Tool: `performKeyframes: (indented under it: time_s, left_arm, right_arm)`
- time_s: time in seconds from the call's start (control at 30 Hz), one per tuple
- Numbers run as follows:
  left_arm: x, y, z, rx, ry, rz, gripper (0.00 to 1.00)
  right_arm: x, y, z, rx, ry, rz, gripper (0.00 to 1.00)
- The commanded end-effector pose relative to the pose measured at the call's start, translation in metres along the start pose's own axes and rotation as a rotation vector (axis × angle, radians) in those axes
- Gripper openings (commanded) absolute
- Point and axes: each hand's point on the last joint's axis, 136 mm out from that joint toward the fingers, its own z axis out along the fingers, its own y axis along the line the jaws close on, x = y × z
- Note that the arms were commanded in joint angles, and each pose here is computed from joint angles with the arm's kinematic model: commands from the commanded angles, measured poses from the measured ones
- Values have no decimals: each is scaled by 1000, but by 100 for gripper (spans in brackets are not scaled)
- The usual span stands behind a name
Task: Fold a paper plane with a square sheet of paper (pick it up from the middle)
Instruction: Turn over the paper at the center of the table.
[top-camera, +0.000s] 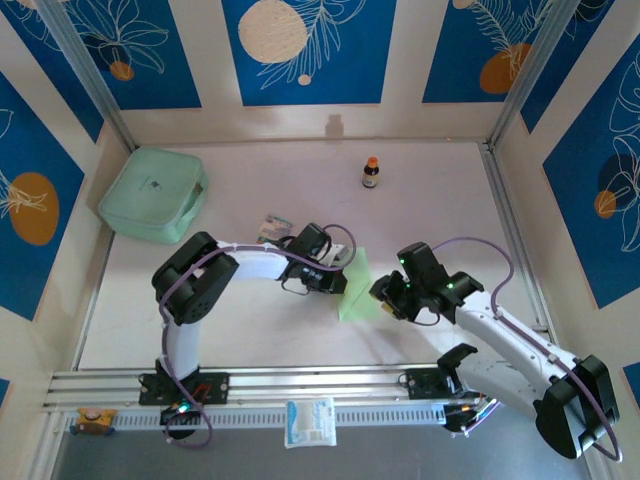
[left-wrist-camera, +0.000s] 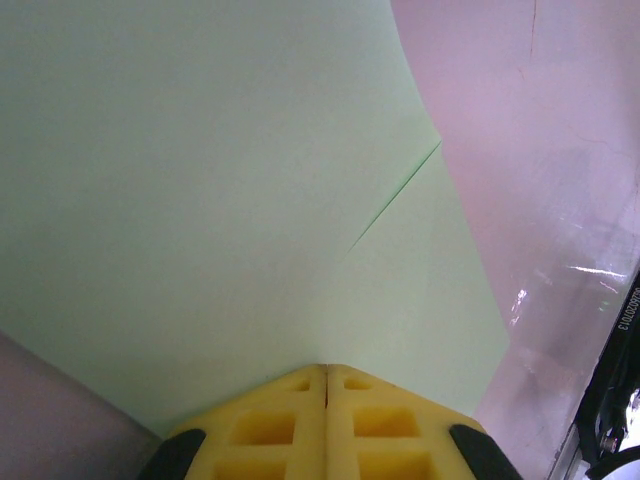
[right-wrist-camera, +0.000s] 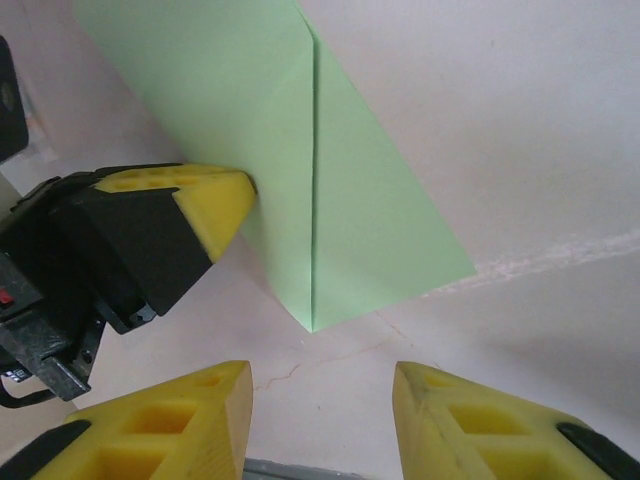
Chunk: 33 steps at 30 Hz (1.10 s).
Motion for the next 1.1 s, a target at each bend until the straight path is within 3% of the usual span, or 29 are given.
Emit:
performKeyframes:
  time_s: [0.0, 0.67, 1.07]
  left_arm:
    - [13, 6, -1, -3, 44, -37, 3]
    - [11, 1, -3, 0, 67, -24, 2]
    - [16, 6, -3, -6, 61, -40, 1]
  right_arm:
    - [6, -17, -2, 58, 9, 47, 42]
    - [3, -17, -9, 54, -13, 24, 42]
    - [16, -1, 16, -32, 76, -66, 43]
